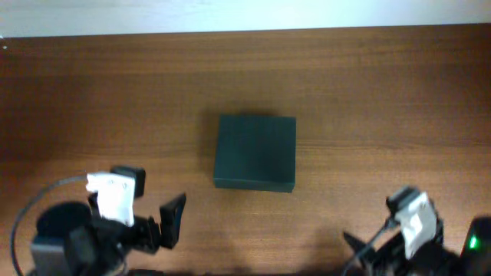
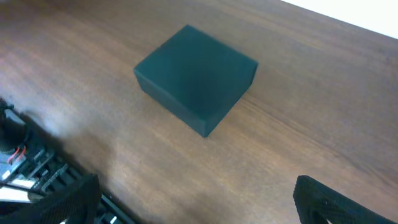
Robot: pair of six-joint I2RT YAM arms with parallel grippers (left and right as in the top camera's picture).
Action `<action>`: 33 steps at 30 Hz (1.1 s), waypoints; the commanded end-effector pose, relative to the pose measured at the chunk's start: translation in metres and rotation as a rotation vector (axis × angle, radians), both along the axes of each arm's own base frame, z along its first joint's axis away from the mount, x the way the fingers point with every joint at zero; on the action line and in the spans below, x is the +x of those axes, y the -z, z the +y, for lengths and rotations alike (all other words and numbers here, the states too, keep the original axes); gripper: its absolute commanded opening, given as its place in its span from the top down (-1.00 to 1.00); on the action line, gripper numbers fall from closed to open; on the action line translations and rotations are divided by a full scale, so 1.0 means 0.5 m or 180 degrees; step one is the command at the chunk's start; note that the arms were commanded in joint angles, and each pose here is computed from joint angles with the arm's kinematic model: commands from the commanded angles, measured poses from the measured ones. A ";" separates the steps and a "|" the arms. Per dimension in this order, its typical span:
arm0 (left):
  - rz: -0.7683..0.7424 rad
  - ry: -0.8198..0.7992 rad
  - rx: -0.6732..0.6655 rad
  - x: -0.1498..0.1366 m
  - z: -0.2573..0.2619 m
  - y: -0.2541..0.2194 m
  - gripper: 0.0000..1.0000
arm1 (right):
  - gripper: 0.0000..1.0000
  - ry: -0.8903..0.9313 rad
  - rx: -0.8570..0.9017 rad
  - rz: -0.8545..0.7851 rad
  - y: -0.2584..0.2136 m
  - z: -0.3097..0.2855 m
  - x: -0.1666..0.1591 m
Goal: Pack container
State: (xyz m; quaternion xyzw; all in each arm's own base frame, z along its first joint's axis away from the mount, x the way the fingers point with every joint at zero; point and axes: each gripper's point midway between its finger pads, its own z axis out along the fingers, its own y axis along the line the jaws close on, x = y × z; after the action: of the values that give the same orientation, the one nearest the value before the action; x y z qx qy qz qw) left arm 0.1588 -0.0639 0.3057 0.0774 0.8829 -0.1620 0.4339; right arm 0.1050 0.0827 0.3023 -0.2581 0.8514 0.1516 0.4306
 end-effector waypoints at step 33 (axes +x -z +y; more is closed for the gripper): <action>-0.0329 0.0018 0.0027 -0.077 0.009 0.079 -0.98 | -0.97 -0.0132 0.0071 -0.0604 0.038 0.017 -0.090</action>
State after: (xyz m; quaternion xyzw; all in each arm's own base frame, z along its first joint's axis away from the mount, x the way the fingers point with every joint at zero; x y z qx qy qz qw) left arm 0.1184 -0.0638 0.2680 0.0888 0.8593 -0.1725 0.4733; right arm 0.0604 0.0889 0.2841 -0.2797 0.8025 0.1404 0.5080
